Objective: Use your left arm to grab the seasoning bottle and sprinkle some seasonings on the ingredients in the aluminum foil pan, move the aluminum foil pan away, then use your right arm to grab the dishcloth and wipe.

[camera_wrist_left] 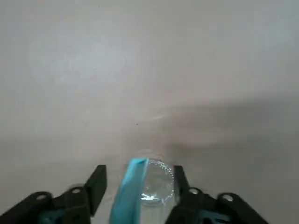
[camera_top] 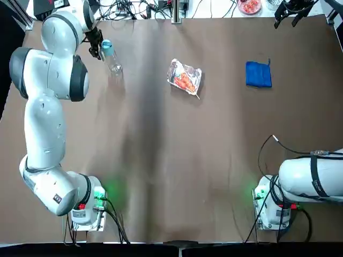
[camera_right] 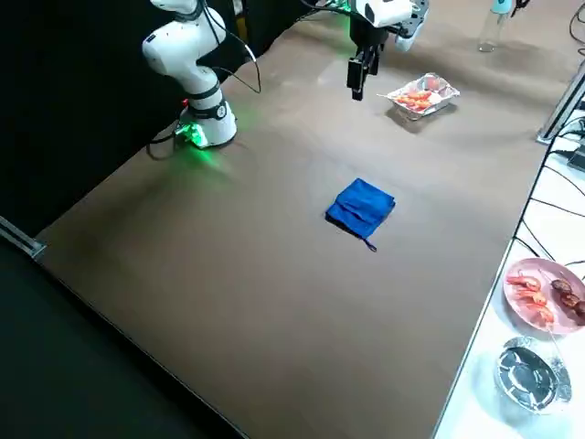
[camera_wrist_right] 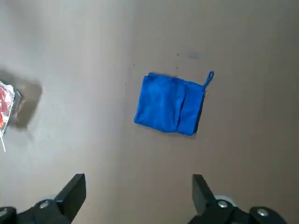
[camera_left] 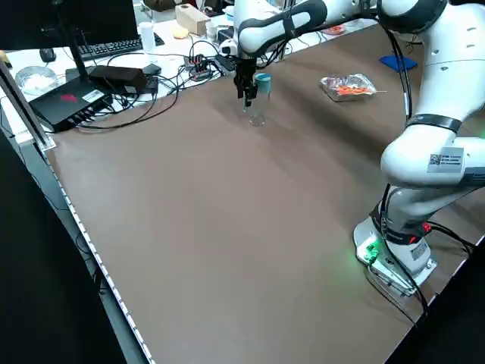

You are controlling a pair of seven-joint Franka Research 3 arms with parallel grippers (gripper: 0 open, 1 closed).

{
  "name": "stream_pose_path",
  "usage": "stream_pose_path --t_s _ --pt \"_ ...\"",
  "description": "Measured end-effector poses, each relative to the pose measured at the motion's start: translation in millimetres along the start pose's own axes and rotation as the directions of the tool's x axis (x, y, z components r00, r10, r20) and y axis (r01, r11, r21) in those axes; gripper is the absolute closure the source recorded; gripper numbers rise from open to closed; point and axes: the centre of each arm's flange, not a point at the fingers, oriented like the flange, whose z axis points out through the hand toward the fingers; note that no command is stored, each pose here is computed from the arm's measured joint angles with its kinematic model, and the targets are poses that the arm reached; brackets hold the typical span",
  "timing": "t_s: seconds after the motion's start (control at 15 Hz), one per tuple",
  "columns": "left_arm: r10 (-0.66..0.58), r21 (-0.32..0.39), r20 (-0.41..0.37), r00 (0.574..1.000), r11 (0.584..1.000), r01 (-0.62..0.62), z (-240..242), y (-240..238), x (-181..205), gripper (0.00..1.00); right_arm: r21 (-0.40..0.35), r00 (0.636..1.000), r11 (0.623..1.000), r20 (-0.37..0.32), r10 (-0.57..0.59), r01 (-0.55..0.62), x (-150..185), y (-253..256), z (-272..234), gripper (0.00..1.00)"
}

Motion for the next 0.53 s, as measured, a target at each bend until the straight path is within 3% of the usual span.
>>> stream_pose_path --t_s 0.27,0.53 --pt "0.01 -0.039 0.015 1.0 0.999 -0.01 -42.7 6.7 1.0 0.0 0.0 1.0 1.0 0.0 0.0 0.0 0.0 -0.1 0.1 0.0" --pt "0.119 0.019 -0.031 0.992 0.993 -0.118 -110.2 -0.2 -0.4 0.0 0.0 1.0 1.0 0.0 0.0 0.0 0.0 -0.1 0.2 0.0"
